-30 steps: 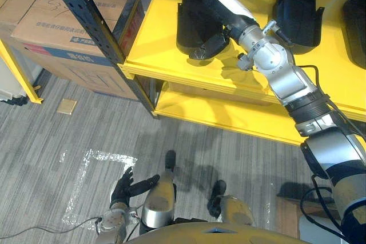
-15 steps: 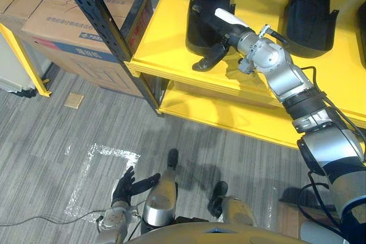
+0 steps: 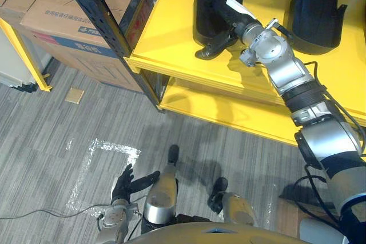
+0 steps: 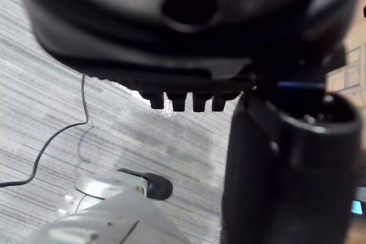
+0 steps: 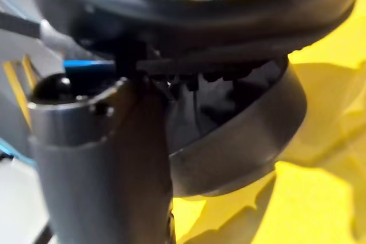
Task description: Walk over and take three plastic housings, then place them on the shelf
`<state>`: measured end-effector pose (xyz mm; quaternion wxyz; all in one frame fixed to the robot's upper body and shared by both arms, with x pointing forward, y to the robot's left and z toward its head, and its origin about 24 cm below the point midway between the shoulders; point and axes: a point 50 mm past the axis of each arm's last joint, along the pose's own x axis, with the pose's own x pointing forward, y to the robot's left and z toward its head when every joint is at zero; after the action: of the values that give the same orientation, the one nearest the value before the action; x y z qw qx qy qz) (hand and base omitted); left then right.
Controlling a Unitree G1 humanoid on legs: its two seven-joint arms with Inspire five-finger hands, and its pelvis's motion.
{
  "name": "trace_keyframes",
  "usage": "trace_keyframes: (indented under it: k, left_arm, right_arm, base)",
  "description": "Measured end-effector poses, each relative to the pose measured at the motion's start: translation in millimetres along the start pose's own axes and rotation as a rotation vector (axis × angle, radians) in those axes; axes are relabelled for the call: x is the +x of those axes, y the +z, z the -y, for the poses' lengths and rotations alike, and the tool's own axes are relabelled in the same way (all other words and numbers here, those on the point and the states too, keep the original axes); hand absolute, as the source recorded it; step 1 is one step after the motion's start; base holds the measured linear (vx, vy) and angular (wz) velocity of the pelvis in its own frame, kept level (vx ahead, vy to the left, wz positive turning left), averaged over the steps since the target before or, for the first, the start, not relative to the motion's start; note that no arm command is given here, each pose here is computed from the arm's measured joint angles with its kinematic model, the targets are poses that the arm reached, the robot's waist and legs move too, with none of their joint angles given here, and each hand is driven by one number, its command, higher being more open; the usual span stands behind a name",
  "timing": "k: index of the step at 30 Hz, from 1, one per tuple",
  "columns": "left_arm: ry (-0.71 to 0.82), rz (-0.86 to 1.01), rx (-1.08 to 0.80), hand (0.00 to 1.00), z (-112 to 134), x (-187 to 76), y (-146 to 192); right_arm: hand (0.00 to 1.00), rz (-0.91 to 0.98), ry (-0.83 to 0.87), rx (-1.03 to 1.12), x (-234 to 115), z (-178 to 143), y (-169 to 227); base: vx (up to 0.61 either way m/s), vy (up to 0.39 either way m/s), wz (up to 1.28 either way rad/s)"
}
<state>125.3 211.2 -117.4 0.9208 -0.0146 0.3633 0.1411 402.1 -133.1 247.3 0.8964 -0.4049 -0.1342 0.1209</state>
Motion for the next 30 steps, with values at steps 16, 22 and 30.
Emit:
trace_keyframes:
  k: [16,22,30]
  left_arm:
    - [0.020,0.003,0.004,1.00,0.5,-0.1,0.3]
    - [0.028,-0.001,0.004,1.00,-0.1,-0.1,-1.0]
    - [0.035,-0.007,-0.021,1.00,0.4,-0.3,-2.1]
  right_arm:
    - [1.00,0.030,-0.095,0.159,1.6,-37.8,2.2]
    - [1.00,0.026,-0.144,0.211,0.8,-47.8,3.3]
    - [1.00,0.006,-0.201,0.244,0.5,-58.1,4.5]
  base:
    - [-0.01,-0.036,-0.02]
    - [0.01,-0.047,0.01]
    - [0.00,-0.035,0.00]
